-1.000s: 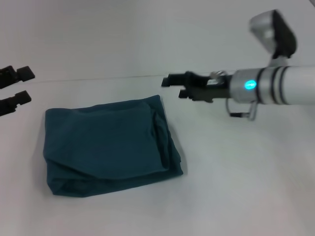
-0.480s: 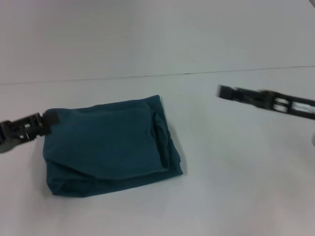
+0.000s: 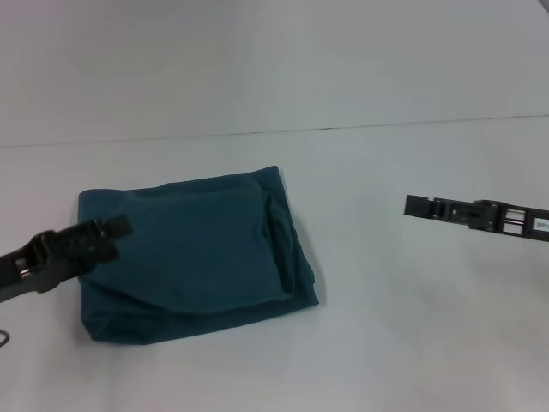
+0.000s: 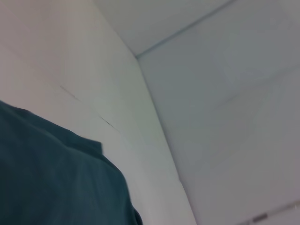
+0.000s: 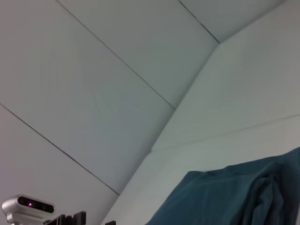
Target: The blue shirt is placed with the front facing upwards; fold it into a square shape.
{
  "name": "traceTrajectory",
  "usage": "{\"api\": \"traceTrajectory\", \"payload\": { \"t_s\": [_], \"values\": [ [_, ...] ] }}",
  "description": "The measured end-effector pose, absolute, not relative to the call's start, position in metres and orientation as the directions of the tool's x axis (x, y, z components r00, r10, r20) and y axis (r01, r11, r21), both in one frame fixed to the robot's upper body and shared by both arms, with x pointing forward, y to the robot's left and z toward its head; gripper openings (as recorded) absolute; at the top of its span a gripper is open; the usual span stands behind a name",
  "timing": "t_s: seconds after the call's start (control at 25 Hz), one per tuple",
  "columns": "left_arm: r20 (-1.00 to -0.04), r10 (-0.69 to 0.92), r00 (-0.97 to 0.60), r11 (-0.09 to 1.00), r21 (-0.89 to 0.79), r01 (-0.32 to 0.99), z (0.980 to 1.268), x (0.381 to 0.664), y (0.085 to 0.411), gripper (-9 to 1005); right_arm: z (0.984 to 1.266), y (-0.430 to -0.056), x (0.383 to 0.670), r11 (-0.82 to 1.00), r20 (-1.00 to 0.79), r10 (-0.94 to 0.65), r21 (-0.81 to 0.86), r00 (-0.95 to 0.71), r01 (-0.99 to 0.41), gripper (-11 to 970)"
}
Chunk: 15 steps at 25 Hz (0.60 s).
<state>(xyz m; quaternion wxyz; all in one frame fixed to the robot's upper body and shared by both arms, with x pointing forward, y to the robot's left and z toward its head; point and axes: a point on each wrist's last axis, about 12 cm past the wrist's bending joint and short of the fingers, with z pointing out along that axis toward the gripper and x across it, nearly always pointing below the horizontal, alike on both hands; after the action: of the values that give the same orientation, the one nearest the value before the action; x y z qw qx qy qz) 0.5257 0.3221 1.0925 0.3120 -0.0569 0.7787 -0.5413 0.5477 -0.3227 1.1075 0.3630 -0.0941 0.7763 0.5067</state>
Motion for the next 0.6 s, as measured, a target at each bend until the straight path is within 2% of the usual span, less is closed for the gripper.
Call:
{"api": "traceTrajectory", "payload": {
  "t_s": [0.24,0.6],
  "values": [
    [-0.336,-0.475,-0.813,0.358,-0.918,0.171,1.074,0.537,0.300,799,1.110,-0.310,0.561,0.469,-0.664,0.194,0.710,-0.722,-0.526,753],
    [-0.289,-0.415,-0.863,0.272,-0.944,0.185,1.069,0.537,0.259,798,1.110,-0.306,0.567,0.484,-0.661,0.155,0.699,-0.734,-0.527,756]
  ]
}}
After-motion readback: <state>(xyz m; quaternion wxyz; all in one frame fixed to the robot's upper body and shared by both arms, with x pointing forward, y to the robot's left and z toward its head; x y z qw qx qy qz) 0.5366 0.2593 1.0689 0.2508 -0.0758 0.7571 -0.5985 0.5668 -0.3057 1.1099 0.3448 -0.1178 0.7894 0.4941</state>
